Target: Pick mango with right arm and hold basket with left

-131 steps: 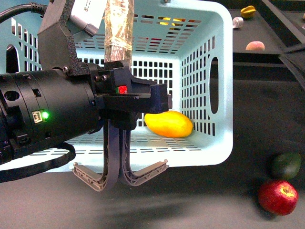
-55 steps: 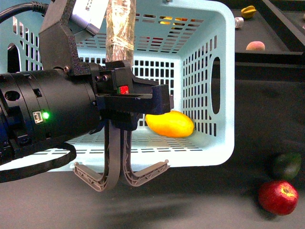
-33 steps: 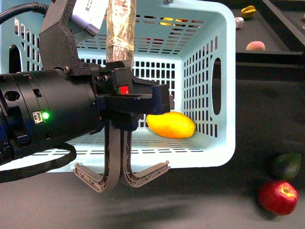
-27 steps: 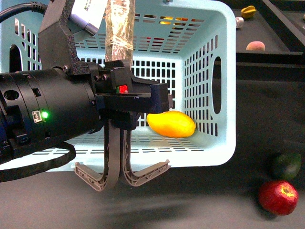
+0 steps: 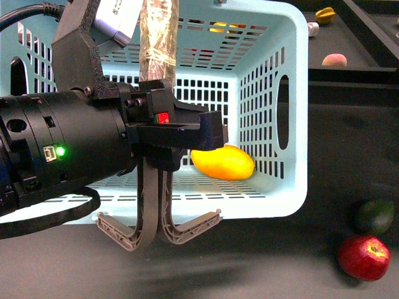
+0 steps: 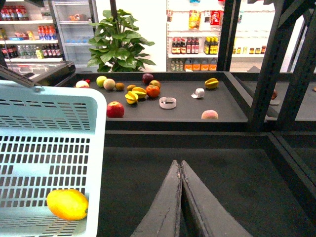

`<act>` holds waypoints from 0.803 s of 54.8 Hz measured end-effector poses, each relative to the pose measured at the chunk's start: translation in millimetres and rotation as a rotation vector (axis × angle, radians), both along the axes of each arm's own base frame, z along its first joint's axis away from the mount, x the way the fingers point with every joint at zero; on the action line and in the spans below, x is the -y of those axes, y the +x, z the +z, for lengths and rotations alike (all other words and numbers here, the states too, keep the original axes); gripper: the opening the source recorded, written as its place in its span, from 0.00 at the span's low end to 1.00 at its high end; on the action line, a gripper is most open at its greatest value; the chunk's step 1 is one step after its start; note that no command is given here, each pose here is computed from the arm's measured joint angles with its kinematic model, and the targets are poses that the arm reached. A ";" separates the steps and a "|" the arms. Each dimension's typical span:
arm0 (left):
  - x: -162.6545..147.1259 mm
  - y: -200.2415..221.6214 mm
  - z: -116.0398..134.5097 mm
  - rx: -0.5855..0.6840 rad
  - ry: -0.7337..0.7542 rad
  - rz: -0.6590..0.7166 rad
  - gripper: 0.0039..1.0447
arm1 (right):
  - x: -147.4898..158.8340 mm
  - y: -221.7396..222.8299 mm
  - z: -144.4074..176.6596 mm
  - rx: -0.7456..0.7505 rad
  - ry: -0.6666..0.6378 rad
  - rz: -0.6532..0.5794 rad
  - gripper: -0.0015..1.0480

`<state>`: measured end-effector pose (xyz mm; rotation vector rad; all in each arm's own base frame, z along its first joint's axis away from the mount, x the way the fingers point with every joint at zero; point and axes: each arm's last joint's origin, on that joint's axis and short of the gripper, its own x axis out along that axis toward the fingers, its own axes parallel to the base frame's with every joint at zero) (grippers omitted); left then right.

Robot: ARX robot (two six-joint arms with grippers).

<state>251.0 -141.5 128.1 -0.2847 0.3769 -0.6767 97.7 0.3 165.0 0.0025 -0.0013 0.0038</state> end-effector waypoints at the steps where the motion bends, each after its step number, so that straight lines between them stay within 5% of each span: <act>1: -0.1 0.1 0.0 -0.001 -0.001 0.001 0.04 | 0.0 0.0 0.0 0.000 0.000 0.000 0.02; 35: -0.1 0.1 0.0 0.000 0.000 0.000 0.04 | 0.0 0.0 0.0 0.000 0.000 0.000 0.02; 44: -0.1 0.1 0.0 0.000 -0.001 0.001 0.04 | 0.0 0.0 0.0 0.000 -0.002 0.000 0.27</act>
